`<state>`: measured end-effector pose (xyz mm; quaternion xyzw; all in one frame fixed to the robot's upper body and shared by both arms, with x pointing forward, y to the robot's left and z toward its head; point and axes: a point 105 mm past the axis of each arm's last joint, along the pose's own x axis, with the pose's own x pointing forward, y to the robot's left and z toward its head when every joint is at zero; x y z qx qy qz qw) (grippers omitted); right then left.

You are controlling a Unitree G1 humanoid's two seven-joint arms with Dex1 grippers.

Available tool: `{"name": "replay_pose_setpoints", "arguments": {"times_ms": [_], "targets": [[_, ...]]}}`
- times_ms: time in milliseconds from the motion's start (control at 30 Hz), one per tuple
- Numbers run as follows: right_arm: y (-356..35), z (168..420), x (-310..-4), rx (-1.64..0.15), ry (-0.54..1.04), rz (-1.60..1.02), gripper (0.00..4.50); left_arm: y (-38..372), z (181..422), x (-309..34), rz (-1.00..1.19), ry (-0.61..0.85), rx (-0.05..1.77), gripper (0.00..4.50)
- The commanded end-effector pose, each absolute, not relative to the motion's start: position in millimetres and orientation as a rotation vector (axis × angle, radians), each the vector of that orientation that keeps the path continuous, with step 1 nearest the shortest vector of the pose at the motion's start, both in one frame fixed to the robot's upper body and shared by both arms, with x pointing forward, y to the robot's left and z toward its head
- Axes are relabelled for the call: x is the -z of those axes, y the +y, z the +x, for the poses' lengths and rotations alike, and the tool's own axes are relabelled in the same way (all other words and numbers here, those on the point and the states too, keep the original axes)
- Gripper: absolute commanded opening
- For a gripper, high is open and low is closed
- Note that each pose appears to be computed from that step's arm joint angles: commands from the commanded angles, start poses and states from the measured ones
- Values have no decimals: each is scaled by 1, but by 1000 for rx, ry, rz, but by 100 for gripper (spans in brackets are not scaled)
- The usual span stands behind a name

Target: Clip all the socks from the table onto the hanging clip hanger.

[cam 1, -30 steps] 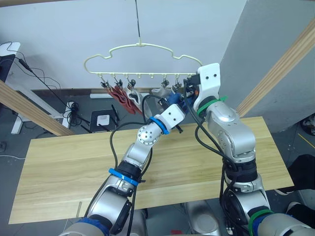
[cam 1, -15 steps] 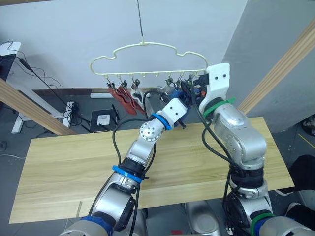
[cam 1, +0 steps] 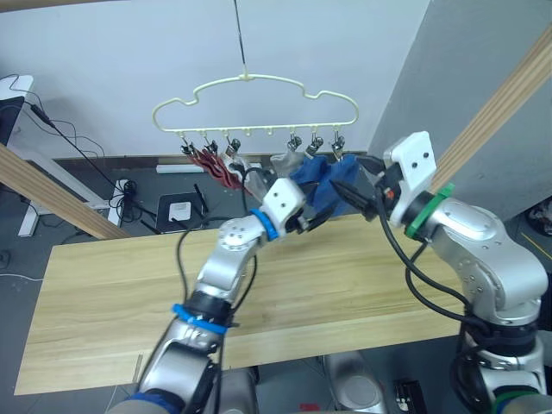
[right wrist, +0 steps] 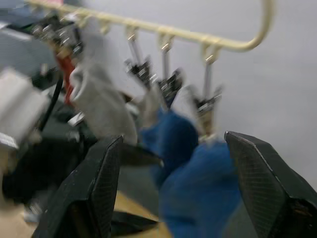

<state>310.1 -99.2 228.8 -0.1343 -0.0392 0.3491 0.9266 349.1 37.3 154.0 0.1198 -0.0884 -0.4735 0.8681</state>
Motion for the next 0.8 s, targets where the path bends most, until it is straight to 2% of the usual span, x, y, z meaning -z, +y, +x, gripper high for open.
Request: {"name": "replay_pose_setpoints", "arguments": {"times_ms": [33,133,333,533,633,800], "targets": [[-99,293,-242,-826,-159,-350,379,62,321,-178,275,-231,1105,445],[-107,295,-243,-852,-156,-400,447,96,307,-189,281,-190,1116,450],[-128,299,-254,-883,-157,-473,447,179,287,-205,307,-26,959,450],[-150,307,-265,-864,-175,-482,447,249,287,-213,369,53,647,450],[-157,306,-261,-880,-155,-512,447,268,283,-207,428,124,566,450],[-161,308,-259,-881,-152,-526,447,281,282,-205,410,133,536,450]]}}
